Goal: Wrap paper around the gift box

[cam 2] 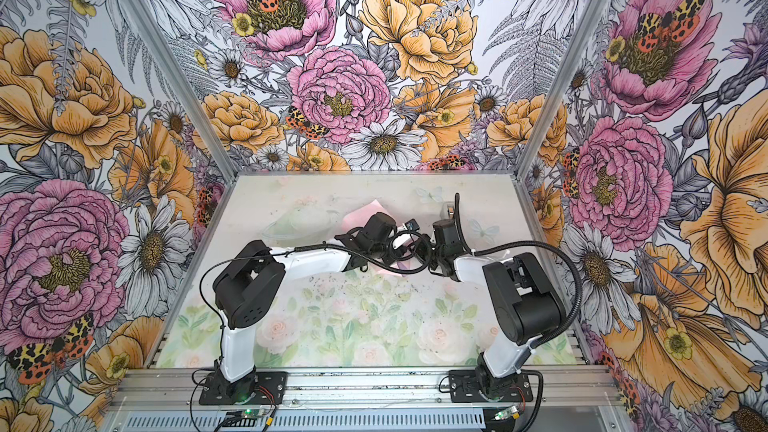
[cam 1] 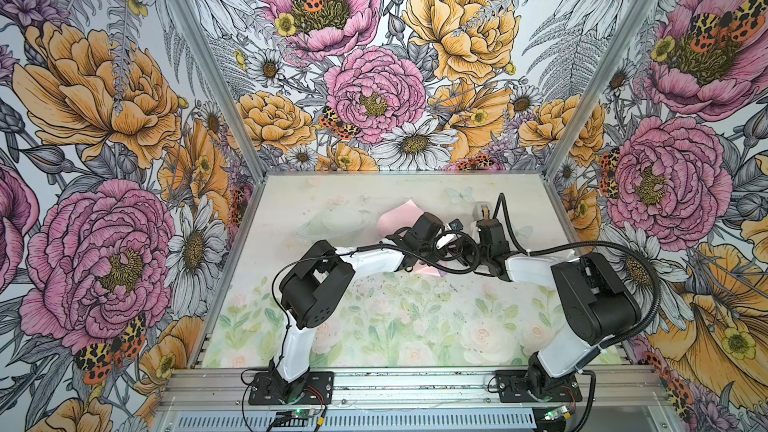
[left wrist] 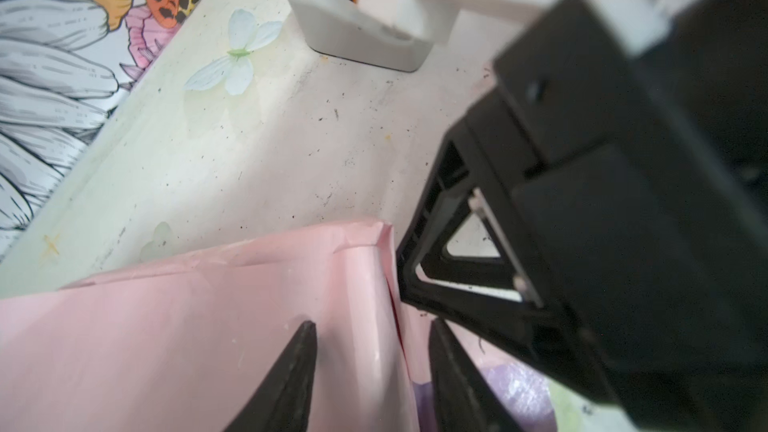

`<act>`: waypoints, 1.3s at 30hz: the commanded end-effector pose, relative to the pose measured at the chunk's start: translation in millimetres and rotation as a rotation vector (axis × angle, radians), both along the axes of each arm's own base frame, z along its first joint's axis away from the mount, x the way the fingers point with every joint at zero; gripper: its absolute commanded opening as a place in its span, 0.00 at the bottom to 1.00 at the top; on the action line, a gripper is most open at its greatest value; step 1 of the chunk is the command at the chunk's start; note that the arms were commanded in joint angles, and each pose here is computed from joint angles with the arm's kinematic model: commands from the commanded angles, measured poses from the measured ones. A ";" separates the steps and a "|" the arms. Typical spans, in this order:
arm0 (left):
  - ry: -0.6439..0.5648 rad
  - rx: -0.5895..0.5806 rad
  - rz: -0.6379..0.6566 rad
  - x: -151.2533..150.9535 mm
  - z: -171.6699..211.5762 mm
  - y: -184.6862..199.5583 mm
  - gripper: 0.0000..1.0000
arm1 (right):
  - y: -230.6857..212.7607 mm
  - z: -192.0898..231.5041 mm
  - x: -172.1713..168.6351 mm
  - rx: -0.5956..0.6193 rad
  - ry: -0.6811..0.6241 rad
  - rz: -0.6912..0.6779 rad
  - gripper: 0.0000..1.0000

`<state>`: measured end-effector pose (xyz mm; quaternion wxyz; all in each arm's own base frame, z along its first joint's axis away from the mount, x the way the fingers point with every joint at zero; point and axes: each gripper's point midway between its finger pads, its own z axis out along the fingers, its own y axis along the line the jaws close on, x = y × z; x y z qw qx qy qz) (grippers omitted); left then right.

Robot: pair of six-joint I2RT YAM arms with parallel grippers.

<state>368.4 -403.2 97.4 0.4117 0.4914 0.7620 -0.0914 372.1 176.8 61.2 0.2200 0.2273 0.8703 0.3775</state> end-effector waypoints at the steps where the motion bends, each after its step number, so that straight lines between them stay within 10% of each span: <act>1: -0.039 -0.061 0.012 -2.8 48.5 -0.7 0.60 | -13.7 24.5 -7.7 -0.024 -0.059 0.001 0.27; 9: -0.121 -0.123 -0.021 -26.9 128.7 23.9 0.65 | -30.9 38.1 -30.5 -0.022 -0.028 0.036 0.30; 19: -0.108 0.115 -0.408 -124.6 56.7 31.7 0.57 | -31.7 48.5 -4.6 -0.061 -0.019 0.102 0.49; 39: -0.131 0.442 -0.282 -82.8 -51.0 13.5 0.46 | -17.3 31.9 44.6 -0.078 0.001 0.208 0.52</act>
